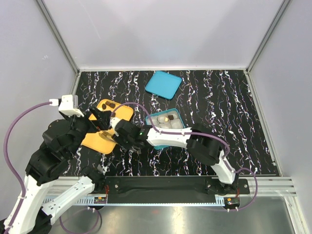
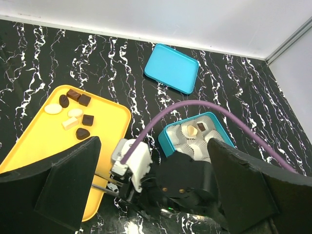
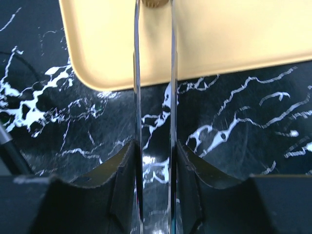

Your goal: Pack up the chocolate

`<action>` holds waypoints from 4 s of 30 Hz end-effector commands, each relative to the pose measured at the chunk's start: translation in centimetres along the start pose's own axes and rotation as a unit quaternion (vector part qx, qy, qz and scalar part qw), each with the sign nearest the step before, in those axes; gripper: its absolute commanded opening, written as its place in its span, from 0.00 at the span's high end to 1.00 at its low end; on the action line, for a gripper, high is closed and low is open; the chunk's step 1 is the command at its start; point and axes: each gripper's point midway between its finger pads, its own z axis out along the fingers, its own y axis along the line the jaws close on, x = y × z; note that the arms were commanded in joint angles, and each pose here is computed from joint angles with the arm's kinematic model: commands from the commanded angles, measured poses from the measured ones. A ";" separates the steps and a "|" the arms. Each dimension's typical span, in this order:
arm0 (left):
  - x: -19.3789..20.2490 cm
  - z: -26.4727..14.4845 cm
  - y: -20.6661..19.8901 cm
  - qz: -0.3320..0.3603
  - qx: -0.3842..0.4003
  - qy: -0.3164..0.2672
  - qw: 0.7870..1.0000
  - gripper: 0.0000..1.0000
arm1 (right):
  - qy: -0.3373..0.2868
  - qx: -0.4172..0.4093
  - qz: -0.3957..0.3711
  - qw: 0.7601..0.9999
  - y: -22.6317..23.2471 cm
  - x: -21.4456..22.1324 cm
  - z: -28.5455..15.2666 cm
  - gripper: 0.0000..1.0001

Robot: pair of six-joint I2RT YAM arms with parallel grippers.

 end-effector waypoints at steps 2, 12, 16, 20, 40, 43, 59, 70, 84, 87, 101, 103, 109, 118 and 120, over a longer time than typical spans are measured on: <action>-0.7 0.2 -0.4 -0.005 0.007 -0.015 1.000 0.01 | -0.090 -0.002 0.011 0.996 0.8 -5.9 -5.1 0.62; -0.6 0.5 -0.9 -0.007 0.014 -0.006 1.000 0.01 | -0.103 0.043 0.045 0.993 -2.9 -6.3 -11.1 0.66; -0.4 0.6 -0.9 -0.008 0.014 -0.005 1.000 0.01 | -0.086 0.087 0.072 0.990 -5.9 -4.5 -13.5 0.67; -0.2 0.8 -1.1 -0.011 0.017 -0.003 1.000 0.01 | -0.077 0.127 0.107 0.983 -9.3 -2.3 -16.1 0.67; -0.1 0.5 -1.2 -0.018 0.023 -0.001 1.000 0.01 | -0.027 0.205 0.184 0.961 -15.2 4.0 -18.2 0.65; -0.1 0.4 -1.1 -0.018 0.022 -0.001 1.000 0.01 | -0.025 0.205 0.189 0.960 -15.1 4.1 -18.1 0.63; 0.1 0.9 -1.3 -0.011 0.022 0.003 1.000 0.01 | -0.023 0.216 0.194 0.957 -15.4 4.0 -18.8 0.53; 3.6 3.8 -1.1 0.017 0.007 0.051 0.999 0.01 | -0.052 0.218 0.174 0.959 -15.7 0.0 -19.7 0.52; 3.1 7.4 -0.4 -0.028 0.031 0.098 0.994 0.01 | -0.100 0.095 0.111 0.984 -11.3 -7.5 -12.9 0.51; 3.0 7.5 -0.2 -0.033 0.024 0.096 0.995 0.01 | -0.094 0.075 0.088 0.989 -9.7 -7.9 -10.5 0.51; 2.5 6.2 0.3 -0.026 0.018 0.076 0.997 0.01 | -0.058 0.080 0.031 0.995 -9.1 -6.6 -2.1 0.48; 2.6 6.3 0.3 -0.026 0.019 0.078 0.996 0.01 | -0.057 0.082 0.030 0.994 -9.3 -6.4 -1.4 0.48; 2.7 6.4 0.0 -0.028 0.024 0.080 0.996 0.01 | -0.058 0.079 0.029 0.995 -9.2 -6.4 -0.1 0.48; 2.6 6.2 0.0 -0.028 0.023 0.080 0.996 0.01 | -0.055 0.092 0.034 0.994 -9.9 -6.2 1.4 0.48; 2.6 6.2 0.0 -0.028 0.025 0.081 0.996 0.01 | -0.058 0.097 0.036 0.993 -10.1 -6.3 1.5 0.48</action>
